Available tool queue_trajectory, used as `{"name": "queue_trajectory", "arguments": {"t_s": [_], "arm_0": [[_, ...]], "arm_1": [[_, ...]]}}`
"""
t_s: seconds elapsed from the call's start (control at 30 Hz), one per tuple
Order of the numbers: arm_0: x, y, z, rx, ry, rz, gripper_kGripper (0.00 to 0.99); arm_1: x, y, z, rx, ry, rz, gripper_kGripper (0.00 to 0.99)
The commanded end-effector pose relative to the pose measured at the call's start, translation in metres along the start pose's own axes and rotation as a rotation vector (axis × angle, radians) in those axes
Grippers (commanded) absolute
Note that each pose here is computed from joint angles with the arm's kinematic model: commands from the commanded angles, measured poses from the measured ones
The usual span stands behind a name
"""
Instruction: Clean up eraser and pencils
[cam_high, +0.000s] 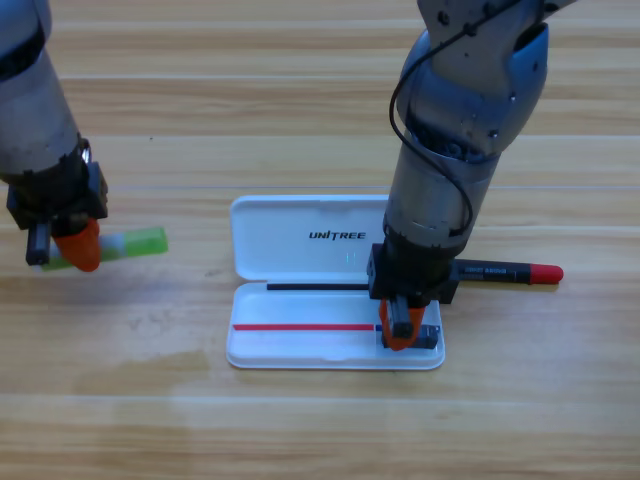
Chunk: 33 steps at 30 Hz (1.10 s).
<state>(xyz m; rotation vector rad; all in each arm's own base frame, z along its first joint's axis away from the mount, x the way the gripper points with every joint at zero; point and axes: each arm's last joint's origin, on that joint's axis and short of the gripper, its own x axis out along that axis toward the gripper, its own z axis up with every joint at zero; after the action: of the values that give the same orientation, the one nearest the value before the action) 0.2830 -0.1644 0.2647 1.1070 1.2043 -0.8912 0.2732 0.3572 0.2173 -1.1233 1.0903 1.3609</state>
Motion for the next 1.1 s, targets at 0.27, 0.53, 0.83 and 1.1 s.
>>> {"name": "queue_trajectory", "arguments": {"t_s": [0.27, 0.53, 0.83, 1.1], "arm_0": [[-0.023, -0.014, 0.013, 0.037, -0.011, 0.024, 0.0], [-0.031, -0.018, 0.022, 0.054, -0.024, 0.031, 0.0], [-0.049, -0.046, 0.068, 0.181, -0.09, 0.015, 0.0], [-0.031, -0.07, 0.113, 0.258, -0.079, -0.029, 0.0]], "arm_1": [[0.017, 0.002, 0.0, 0.002, 0.07, 0.009, 0.784], [-0.077, 0.035, -0.03, 0.043, -0.037, -0.072, 0.908], [-0.092, 0.062, -0.114, 0.115, 0.022, -0.022, 0.989], [-0.03, -0.011, -0.135, 0.15, 0.134, -0.061, 0.982]]}}
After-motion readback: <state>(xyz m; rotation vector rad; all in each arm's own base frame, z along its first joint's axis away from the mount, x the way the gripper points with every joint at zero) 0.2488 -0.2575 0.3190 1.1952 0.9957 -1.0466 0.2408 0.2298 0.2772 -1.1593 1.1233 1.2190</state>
